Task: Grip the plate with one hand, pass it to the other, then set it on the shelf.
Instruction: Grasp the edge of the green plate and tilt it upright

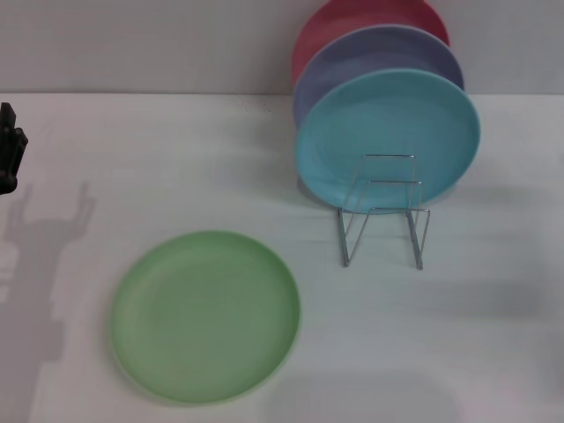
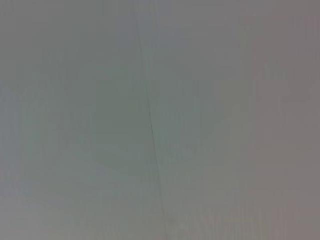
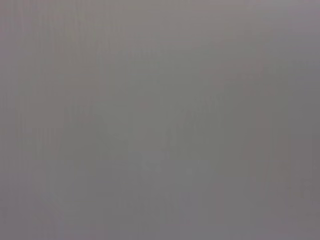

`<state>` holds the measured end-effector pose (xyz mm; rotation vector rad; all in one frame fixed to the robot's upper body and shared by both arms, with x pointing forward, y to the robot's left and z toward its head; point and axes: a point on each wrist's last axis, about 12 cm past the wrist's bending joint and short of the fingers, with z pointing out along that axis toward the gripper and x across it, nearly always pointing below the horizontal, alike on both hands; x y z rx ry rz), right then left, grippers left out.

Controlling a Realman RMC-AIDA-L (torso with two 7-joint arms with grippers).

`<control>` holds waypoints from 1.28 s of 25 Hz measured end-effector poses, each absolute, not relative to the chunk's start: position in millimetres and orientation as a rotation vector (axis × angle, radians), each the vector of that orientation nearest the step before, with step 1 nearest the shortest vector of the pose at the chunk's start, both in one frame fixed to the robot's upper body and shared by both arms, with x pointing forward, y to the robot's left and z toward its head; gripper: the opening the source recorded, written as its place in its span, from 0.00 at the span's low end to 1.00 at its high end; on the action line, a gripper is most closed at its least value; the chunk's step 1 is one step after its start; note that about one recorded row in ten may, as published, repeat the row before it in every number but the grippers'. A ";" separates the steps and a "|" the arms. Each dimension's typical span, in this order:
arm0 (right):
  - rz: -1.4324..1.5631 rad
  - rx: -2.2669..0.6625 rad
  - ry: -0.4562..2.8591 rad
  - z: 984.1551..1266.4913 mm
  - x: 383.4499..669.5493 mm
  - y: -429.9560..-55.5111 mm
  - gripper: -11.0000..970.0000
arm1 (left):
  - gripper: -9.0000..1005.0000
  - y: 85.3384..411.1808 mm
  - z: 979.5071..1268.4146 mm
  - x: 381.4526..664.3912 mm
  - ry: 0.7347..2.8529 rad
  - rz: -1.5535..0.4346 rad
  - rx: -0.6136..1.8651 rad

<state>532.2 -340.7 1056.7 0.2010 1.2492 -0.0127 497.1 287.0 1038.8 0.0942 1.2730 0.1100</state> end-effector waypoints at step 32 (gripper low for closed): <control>-0.034 0.223 1.252 1054.3 527.0 -346.2 0.81 | 0.79 269.4 1064.1 576.3 1.569 0.492 0.093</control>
